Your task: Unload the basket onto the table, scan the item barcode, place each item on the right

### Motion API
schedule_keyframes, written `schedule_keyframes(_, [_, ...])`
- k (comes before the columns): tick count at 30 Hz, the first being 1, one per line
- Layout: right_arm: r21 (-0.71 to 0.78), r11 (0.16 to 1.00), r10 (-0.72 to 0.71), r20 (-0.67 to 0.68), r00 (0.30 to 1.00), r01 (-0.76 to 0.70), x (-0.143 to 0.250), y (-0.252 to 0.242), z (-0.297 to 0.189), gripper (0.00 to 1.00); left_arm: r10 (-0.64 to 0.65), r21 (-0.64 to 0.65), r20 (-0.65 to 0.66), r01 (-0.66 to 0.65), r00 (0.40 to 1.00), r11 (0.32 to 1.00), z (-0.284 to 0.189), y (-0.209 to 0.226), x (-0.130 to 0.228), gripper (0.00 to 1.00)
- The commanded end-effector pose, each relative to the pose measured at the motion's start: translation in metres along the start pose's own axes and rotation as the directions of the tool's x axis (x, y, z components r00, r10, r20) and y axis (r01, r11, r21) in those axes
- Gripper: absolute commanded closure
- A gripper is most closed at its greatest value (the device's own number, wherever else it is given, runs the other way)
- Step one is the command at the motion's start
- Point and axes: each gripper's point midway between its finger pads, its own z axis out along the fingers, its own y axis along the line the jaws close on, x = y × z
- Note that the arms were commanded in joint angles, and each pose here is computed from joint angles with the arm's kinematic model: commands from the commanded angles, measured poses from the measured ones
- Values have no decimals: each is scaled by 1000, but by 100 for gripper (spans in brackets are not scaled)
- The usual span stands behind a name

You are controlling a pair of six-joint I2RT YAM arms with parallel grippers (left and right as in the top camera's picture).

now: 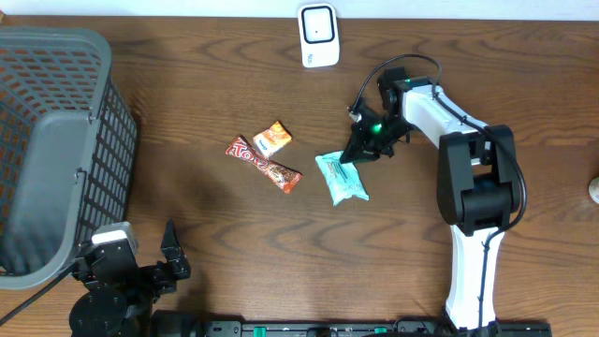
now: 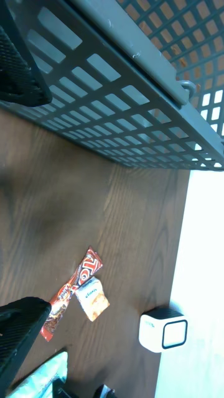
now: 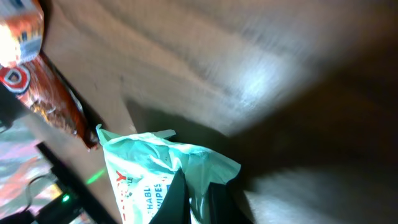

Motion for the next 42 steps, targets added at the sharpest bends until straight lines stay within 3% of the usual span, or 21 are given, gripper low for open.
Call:
schedule_keyframes(1, [385, 922, 160, -261, 952, -50, 62, -101, 59, 99, -4, 10, 1, 4, 1000, 1000, 0, -2, 0, 2])
schedule_keyframes(7, [367, 929, 147, -226, 963, -55, 48, -65, 19, 98, -4, 10, 1, 4, 1000, 1000, 0, -2, 0, 2])
schedule_keyframes(10, [470, 878, 164, -121, 979, -89, 35, -65, -9, 99, -4, 10, 2, 4, 1000, 1000, 0, -2, 0, 2])
schedule_keyframes(14, [666, 727, 174, 57, 983, -168, 27, -77, -63, 99, -4, 10, 2, 4, 1000, 1000, 0, -2, 0, 2])
schedule_keyframes(22, [743, 602, 118, 281, 952, -294, 27, -59, -133, 98, -4, 10, 1, 4, 1000, 1000, 0, -2, 0, 2])
schedule_keyframes(28, [841, 313, -3, 465, 885, -441, 25, -59, -181, 98, -4, 10, 2, 4, 1000, 1000, 0, -2, 0, 2])
schedule_keyframes(30, [869, 202, -92, 476, 875, -452, 24, -50, -191, 98, -4, 10, 2, 4, 1000, 1000, 0, -2, 0, 2])
schedule_keyframes(33, [899, 121, -222, 437, 871, -421, 19, -23, -189, 98, -4, 10, 2, 4, 1000, 1000, 0, -2, 0, 2])
schedule_keyframes(37, [923, 49, -389, 369, 844, -381, 7, 16, -168, 99, -4, 10, 2, 4, 1000, 1000, 0, -2, 0, 2])
schedule_keyframes(42, [961, 3, -476, 246, 844, -278, 3, 42, -111, 98, -4, 10, 2, 4, 1000, 1000, 0, -2, 0, 2])
